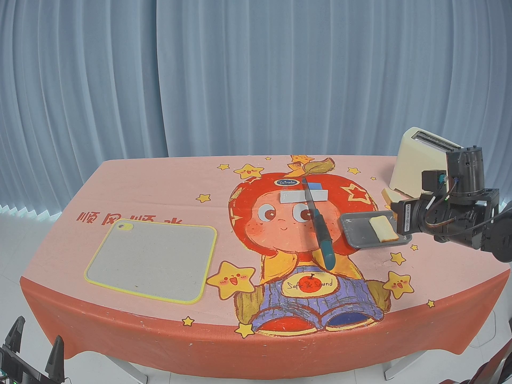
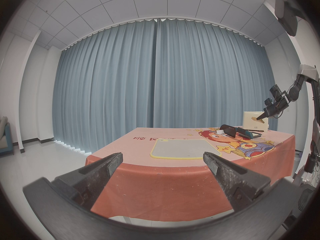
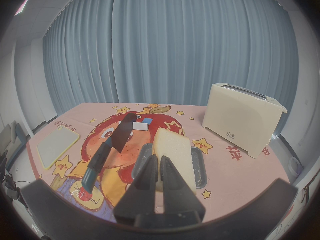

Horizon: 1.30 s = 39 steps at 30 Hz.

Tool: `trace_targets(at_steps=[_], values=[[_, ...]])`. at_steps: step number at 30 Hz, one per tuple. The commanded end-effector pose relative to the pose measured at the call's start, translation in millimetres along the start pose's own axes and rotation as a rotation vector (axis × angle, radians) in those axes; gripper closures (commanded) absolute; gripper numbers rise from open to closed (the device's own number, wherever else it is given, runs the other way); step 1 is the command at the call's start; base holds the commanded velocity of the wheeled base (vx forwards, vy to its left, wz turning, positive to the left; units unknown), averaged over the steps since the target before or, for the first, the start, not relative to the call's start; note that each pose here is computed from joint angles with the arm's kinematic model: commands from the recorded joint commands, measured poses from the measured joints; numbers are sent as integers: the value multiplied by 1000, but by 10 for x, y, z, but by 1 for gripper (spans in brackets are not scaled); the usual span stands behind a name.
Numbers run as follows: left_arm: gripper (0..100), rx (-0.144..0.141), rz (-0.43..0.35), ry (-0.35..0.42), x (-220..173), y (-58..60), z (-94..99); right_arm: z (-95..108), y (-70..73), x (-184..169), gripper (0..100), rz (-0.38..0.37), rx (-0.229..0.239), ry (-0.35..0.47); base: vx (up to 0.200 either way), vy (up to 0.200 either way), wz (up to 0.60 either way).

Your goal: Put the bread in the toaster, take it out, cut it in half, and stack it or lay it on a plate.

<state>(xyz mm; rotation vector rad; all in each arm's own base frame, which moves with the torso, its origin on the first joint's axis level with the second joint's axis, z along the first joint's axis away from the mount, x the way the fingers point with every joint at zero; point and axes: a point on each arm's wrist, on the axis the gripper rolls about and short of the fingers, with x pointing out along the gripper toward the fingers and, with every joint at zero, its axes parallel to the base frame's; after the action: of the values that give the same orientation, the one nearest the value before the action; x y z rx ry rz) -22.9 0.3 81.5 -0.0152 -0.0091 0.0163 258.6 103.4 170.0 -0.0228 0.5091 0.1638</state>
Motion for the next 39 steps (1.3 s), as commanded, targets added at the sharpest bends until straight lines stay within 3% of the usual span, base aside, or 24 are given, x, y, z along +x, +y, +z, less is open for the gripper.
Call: trace_targets(at_steps=[1, 39], values=[[0, 0, 1, 6, 4, 1, -51, -41, -35, 76, 100, -15, -4, 15, 0, 0, 0], [0, 0, 1, 6, 4, 1, -51, -54, -45, 108, 100, -20, -14, 20, 0, 0, 0]])
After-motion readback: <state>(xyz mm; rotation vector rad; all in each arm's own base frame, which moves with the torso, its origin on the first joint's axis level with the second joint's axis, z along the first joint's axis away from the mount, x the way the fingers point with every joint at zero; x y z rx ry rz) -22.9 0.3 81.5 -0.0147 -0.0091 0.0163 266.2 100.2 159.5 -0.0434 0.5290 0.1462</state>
